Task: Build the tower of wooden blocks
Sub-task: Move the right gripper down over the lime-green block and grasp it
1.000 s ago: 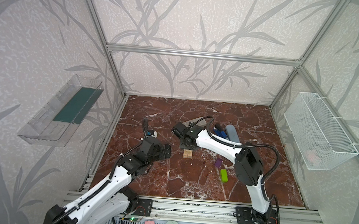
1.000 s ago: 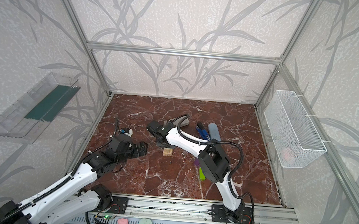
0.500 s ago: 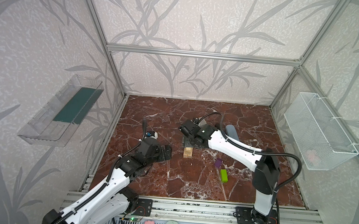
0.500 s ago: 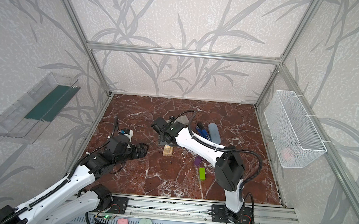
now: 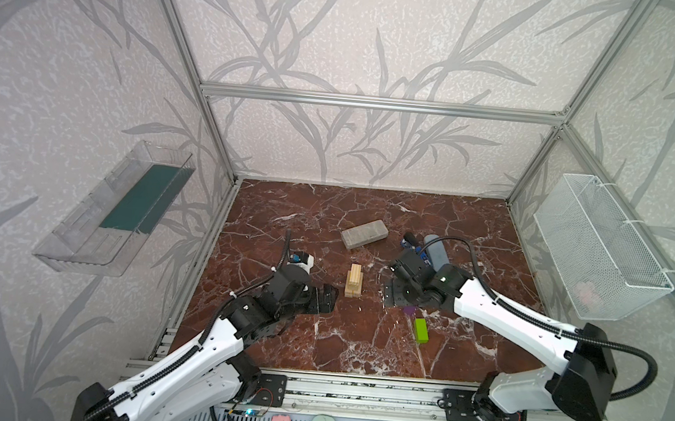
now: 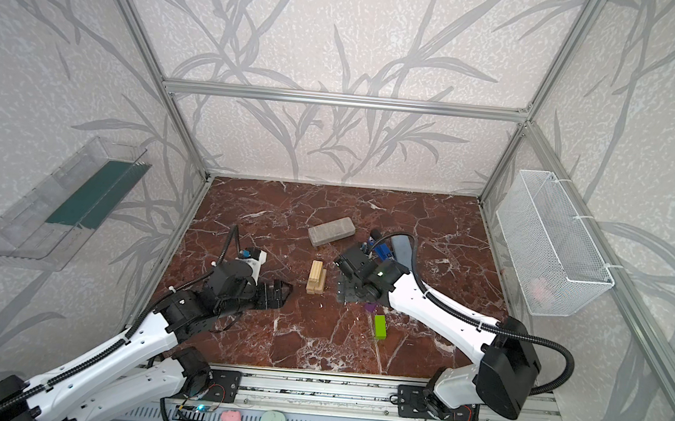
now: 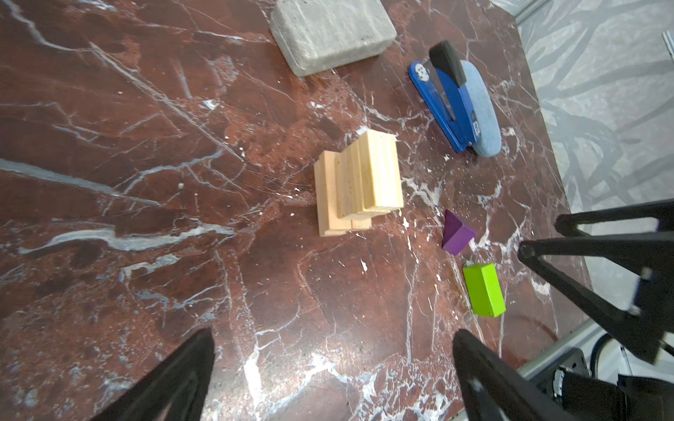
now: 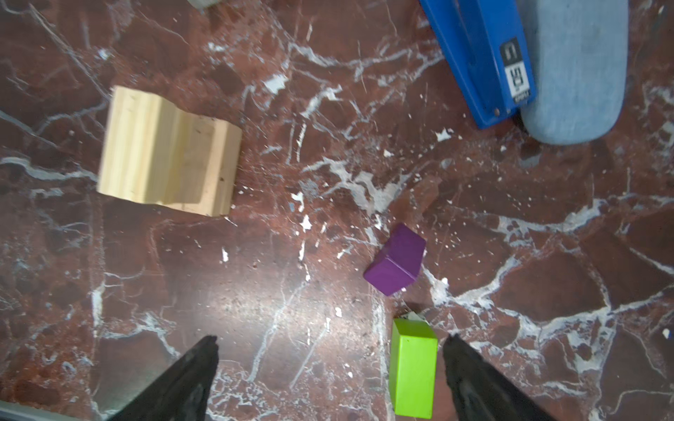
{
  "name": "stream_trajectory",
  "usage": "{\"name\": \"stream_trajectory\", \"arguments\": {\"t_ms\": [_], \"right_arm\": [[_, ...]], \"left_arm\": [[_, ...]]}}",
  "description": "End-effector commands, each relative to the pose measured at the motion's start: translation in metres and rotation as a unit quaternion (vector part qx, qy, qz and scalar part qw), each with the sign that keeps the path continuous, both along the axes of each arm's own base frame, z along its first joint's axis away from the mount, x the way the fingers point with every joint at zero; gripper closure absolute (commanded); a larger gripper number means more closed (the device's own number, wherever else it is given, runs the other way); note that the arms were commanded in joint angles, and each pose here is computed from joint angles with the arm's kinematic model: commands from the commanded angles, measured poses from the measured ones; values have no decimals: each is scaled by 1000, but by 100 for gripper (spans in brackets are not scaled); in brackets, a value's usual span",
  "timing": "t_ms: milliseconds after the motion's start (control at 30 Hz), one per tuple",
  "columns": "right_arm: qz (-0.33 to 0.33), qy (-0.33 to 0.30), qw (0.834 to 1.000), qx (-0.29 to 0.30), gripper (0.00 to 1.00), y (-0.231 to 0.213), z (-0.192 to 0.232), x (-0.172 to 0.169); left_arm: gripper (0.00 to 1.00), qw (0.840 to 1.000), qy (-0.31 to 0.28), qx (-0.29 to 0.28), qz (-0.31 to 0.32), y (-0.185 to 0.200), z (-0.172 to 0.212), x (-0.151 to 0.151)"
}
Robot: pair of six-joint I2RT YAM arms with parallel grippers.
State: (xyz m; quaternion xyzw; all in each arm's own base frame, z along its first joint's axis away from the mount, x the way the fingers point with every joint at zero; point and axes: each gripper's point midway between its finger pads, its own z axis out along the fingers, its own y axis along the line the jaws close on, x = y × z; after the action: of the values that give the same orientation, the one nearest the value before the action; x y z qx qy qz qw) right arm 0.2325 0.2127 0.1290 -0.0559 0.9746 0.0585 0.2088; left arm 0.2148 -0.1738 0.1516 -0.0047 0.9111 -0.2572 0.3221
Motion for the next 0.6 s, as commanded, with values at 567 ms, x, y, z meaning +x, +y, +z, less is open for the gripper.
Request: {"name": "stream_trajectory", "arguments": {"t_ms": [567], "right_arm": [[-5,118,993,1,18,-52,-93,-53]], "left_arm": [[1,999,-20,-10,-39,-50,12,-10]]}}
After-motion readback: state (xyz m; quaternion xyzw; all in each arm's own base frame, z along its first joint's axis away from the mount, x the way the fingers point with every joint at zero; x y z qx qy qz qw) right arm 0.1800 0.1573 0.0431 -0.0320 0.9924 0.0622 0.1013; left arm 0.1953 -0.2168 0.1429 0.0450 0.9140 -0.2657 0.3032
